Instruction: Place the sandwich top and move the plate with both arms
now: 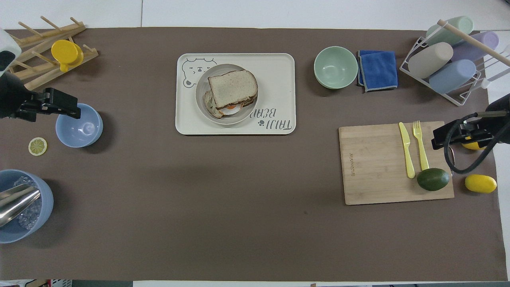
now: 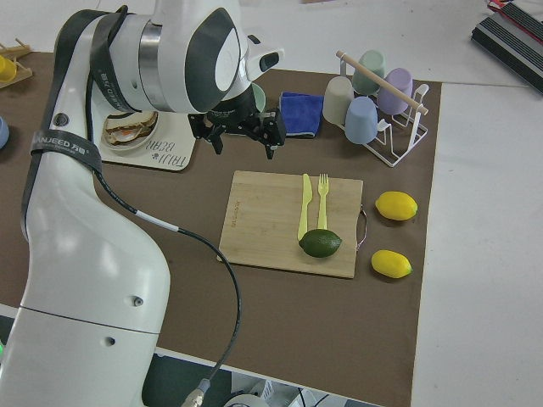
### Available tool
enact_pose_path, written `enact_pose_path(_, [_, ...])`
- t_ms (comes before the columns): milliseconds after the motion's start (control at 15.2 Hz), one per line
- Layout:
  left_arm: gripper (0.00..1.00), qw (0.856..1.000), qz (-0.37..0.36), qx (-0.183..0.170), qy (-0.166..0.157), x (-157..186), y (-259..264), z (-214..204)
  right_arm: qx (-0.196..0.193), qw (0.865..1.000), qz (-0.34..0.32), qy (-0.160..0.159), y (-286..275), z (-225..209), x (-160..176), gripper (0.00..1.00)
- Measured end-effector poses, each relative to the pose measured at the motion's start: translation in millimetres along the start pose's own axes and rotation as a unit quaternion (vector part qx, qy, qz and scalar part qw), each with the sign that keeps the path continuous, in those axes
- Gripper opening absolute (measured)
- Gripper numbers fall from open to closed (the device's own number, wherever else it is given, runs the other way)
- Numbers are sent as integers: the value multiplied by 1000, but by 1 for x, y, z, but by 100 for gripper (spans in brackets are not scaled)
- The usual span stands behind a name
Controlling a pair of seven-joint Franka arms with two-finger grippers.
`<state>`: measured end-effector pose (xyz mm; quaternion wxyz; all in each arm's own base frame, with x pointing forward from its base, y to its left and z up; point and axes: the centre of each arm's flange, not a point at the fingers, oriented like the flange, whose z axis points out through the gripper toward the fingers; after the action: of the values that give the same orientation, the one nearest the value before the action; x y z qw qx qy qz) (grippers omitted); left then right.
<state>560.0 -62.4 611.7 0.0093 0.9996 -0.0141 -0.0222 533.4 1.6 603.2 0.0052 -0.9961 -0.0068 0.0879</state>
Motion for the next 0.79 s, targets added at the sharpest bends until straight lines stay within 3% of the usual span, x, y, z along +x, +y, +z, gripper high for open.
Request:
enact_pose_path(198, [100, 1000, 1, 11, -7, -19, -4, 11, 0, 1000, -2, 0, -2, 0, 0, 100])
enact_pose_path(527, [100, 1000, 3, 10, 21, -18, -3, 15, -1, 1000, -3, 0, -4, 0, 0, 100])
enact_pose_path(790, [100, 1000, 0, 12, 9, -20, -5, 21, -1, 1000, -4, 1, -4, -1, 0, 100])
